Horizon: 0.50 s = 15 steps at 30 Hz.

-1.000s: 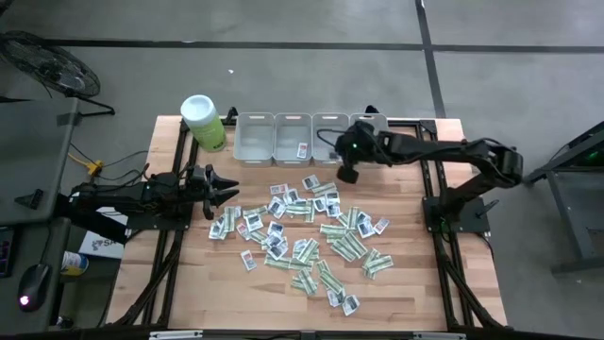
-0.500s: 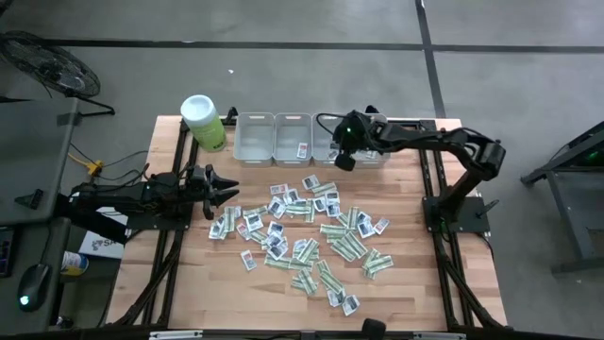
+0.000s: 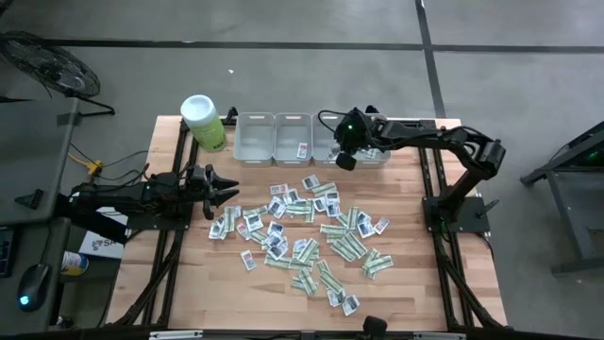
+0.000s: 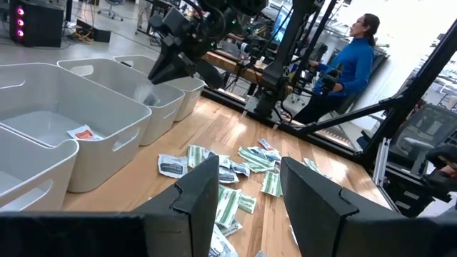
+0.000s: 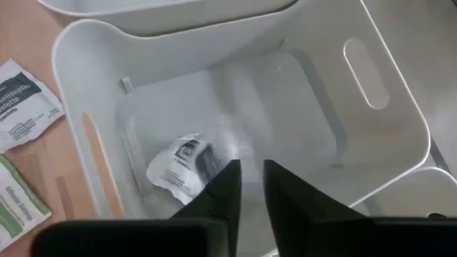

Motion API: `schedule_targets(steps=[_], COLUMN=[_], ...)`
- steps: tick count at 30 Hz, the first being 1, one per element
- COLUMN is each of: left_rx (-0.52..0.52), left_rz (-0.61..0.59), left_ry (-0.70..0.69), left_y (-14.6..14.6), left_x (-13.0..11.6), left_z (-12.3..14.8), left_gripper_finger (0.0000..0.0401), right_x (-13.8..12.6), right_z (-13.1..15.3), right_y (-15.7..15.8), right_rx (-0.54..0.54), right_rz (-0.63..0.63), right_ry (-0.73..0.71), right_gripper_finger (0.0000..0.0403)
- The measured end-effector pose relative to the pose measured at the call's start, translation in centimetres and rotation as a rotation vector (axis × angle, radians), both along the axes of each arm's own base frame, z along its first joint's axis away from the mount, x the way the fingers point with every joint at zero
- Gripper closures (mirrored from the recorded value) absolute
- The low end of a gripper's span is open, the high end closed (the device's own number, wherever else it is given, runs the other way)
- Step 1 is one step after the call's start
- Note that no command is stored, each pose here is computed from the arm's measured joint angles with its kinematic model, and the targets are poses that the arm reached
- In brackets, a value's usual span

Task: Pick & Place First Aid Supplies
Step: Put the towelette pack into the middle right gray bin

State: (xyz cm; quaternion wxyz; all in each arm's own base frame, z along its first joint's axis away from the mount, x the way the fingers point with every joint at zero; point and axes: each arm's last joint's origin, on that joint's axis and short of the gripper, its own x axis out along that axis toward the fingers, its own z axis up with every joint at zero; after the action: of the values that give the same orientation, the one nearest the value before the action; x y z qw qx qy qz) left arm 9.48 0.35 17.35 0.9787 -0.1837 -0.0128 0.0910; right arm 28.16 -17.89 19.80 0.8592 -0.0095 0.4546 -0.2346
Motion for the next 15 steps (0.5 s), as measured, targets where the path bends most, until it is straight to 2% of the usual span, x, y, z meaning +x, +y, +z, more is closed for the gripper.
schedule_targets(steps=[8,15], left_rx=[0.000,0.000], left_rz=[0.000,0.000], left_ry=[0.000,0.000], left_y=[0.0,0.0], left_x=[0.0,0.0], left_z=[0.0,0.0], left_gripper_finger=[0.0251,0.0251], right_x=[-0.2,0.1], right_z=[0.9,3.0], right_y=[0.7,3.5], right_rx=[0.011,0.018], right_rz=[-0.015,0.056], right_ry=[-0.016,-0.065], right_gripper_finger=[0.0282,0.0275])
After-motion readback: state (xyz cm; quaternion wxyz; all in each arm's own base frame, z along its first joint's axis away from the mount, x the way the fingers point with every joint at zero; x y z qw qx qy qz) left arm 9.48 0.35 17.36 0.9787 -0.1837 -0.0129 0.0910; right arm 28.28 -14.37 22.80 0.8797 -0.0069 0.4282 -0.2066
